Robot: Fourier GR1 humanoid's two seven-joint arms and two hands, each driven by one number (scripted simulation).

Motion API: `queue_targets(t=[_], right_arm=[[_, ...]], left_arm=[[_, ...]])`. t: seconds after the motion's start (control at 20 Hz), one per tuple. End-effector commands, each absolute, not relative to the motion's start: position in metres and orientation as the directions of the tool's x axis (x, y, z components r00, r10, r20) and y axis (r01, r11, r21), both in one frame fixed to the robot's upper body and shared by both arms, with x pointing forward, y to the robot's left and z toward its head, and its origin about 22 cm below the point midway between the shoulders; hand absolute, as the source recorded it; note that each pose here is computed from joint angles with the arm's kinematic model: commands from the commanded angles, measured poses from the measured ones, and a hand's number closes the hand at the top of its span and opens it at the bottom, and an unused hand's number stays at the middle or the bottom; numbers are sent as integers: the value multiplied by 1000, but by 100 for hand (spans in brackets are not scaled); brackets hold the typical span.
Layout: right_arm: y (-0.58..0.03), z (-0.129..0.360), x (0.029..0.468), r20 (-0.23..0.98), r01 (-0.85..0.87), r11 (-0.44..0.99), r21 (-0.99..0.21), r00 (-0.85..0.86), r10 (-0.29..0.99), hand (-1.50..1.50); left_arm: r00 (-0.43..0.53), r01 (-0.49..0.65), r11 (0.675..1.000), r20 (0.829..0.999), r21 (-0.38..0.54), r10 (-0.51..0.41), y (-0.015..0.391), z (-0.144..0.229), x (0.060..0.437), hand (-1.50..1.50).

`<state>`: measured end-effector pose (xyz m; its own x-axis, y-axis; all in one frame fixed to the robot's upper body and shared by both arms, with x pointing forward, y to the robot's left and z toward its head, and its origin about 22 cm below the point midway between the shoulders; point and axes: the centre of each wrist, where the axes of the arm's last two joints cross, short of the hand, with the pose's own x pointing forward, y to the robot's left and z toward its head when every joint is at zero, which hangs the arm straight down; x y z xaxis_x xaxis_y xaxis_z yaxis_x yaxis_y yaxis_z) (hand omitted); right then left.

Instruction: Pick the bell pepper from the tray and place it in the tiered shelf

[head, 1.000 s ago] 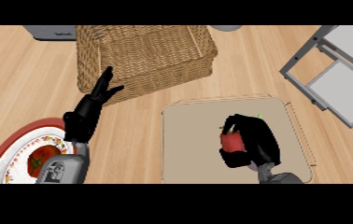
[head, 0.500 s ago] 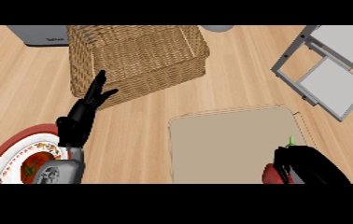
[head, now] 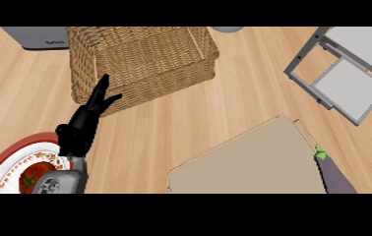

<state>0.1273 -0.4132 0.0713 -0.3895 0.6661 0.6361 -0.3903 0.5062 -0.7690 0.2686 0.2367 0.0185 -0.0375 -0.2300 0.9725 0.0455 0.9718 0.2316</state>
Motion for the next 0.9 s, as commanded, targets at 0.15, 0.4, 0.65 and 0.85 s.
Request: queue_targets(t=[0.15,0.4,0.65,0.85], right_arm=[[-480,153,102,690,-263,650,-713,-433,581,150],[-500,200,81,649,-97,680,-727,-422,633,150],[-497,248,92,645,32,713,-701,-399,652,150],[-525,265,86,636,168,724,-669,-376,674,150]], left_arm=[[-22,60,969,971,240,-239,243,16,277,0],[-4,55,975,976,218,-218,227,19,285,0],[-15,75,971,974,228,-228,228,18,282,0],[-23,78,968,972,237,-236,234,10,279,0]])
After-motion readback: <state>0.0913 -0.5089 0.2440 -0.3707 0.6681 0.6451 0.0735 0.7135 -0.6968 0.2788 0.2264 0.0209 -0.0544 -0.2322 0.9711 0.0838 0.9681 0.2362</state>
